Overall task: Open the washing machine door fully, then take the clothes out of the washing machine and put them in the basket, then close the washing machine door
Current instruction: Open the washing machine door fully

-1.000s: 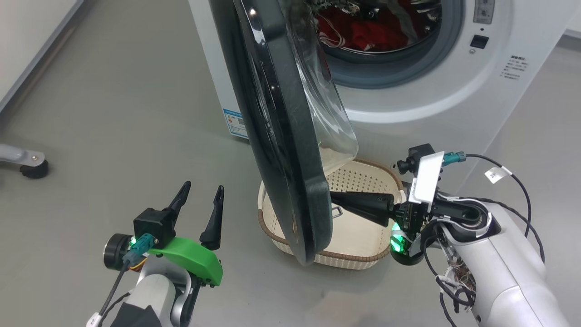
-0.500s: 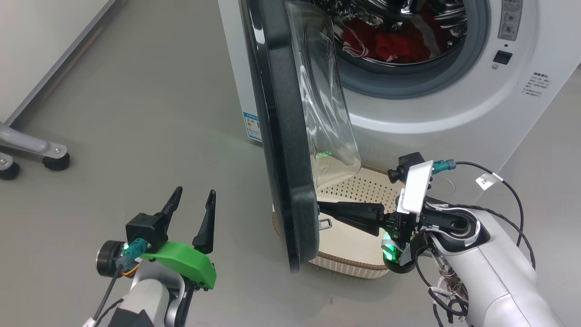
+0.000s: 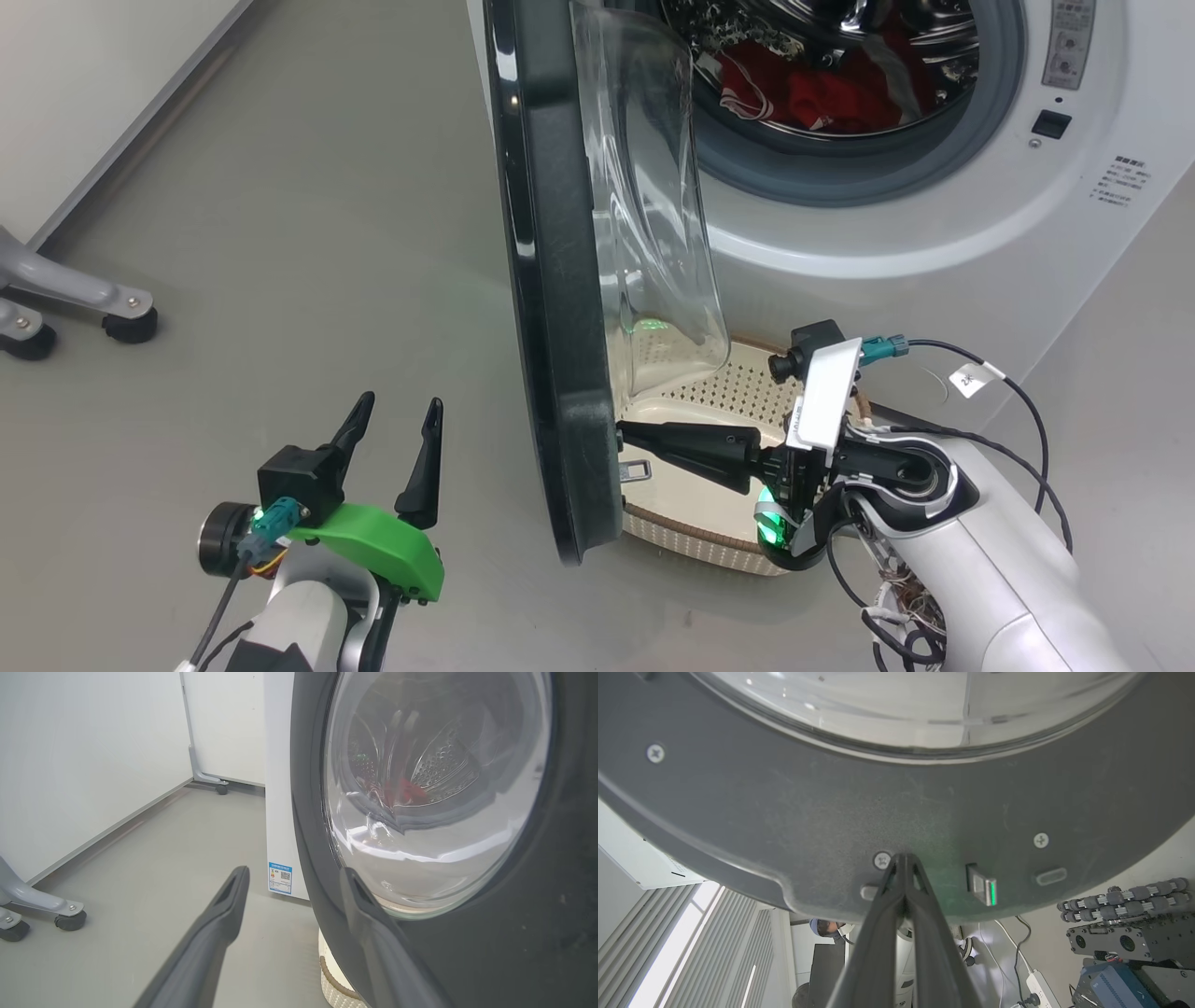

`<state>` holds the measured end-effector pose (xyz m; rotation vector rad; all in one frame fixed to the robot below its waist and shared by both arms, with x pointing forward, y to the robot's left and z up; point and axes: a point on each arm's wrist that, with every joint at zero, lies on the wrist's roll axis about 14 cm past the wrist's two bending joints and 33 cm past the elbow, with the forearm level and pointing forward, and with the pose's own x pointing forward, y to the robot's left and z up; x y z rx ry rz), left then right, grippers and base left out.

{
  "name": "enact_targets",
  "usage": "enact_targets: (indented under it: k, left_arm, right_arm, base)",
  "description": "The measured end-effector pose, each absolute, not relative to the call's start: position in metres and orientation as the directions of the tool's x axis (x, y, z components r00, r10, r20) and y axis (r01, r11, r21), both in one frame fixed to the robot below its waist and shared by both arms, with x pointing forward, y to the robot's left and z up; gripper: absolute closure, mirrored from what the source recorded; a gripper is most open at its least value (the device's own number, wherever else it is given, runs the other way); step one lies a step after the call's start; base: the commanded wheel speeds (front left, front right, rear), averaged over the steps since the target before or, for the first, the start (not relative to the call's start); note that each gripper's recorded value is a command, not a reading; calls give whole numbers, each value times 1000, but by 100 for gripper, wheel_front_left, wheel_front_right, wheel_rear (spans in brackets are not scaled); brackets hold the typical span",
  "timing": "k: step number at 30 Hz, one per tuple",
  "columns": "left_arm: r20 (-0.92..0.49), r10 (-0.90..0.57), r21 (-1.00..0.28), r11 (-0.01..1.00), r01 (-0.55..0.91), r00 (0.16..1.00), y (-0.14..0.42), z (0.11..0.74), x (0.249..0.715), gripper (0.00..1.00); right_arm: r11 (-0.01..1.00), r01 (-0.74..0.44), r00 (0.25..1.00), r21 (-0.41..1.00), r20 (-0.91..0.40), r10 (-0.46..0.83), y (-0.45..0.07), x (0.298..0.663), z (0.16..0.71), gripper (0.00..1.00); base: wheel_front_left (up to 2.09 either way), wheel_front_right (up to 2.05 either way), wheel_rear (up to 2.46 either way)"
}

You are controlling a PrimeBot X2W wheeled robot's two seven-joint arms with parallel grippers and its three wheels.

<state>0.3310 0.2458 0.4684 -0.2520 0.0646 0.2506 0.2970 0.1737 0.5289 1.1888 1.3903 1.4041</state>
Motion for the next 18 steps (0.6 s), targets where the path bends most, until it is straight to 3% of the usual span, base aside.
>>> enact_targets:
  k: [12, 18]
  left_arm:
    - [-95, 242, -246, 934, -258, 966, 247, 468, 330, 0]
    - [-94, 245, -245, 934, -261, 965, 246, 469, 332, 0]
  right_arm:
    - [-64, 63, -205, 996, 76, 976, 181, 292, 530, 100]
    - [-64, 83, -143, 994, 75, 987, 178, 298, 526, 100]
  base:
    - [0, 0, 0]
    - [0, 0, 0]
